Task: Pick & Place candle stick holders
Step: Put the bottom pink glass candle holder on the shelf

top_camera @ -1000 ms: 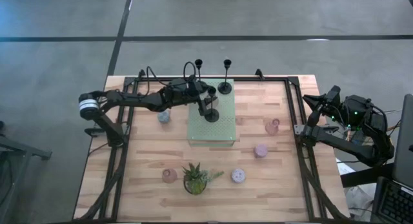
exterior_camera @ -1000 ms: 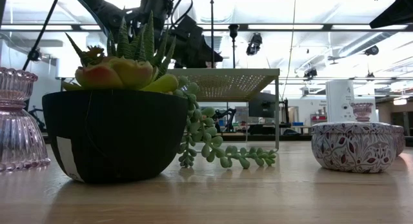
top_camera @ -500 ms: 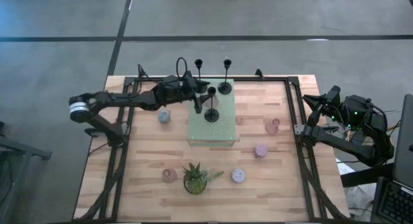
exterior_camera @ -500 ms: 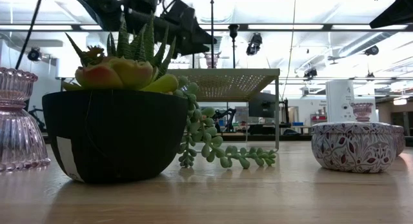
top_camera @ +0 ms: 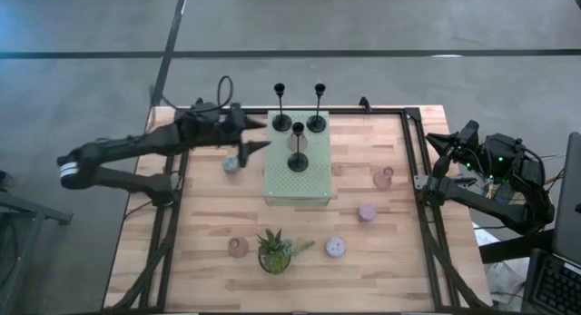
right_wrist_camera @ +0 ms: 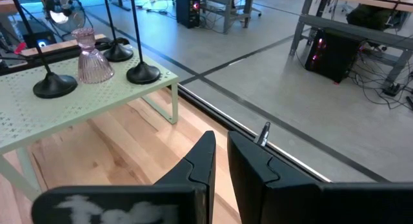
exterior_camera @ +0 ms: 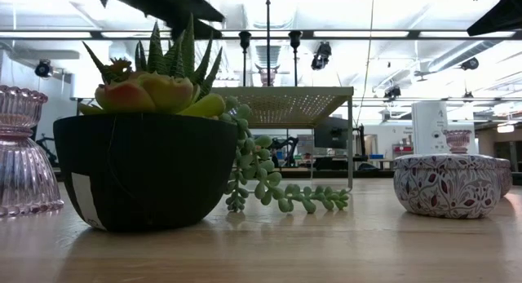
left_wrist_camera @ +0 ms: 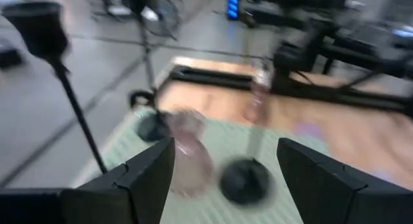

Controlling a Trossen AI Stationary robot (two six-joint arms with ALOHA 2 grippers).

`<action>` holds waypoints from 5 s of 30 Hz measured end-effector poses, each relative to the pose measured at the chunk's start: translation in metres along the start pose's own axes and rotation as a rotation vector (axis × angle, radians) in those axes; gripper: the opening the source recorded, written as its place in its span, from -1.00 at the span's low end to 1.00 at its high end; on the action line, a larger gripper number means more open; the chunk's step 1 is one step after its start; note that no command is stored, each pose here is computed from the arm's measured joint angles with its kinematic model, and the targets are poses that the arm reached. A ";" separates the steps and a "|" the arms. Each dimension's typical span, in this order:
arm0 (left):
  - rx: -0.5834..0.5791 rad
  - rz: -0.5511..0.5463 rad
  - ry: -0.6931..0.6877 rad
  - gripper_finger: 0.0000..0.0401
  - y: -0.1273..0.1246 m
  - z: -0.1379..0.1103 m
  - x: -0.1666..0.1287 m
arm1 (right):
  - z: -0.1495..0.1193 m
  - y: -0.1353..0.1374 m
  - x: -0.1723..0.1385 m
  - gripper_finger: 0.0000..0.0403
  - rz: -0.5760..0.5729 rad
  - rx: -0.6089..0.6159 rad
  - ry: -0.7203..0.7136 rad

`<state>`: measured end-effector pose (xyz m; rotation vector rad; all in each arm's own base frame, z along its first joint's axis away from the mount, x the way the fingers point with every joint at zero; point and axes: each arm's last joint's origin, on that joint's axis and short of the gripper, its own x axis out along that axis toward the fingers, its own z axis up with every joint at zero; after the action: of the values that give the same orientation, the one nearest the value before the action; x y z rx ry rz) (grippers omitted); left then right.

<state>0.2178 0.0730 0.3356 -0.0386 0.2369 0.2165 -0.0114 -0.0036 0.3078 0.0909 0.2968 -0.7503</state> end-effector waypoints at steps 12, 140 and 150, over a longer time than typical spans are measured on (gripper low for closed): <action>-0.021 -0.378 0.312 0.25 -0.039 -0.028 -0.102 | 0.000 0.000 0.000 -0.83 0.000 0.000 0.000; -0.101 0.187 0.231 -0.26 -0.018 -0.027 0.073 | 0.000 0.000 0.000 -0.83 0.000 0.000 0.000; -0.090 0.236 0.260 -0.26 -0.016 -0.036 0.083 | 0.000 0.000 0.000 -0.83 0.000 0.000 0.000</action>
<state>0.2914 0.0726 0.2815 -0.1290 0.4911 0.4579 -0.0114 -0.0036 0.3077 0.0909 0.2972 -0.7502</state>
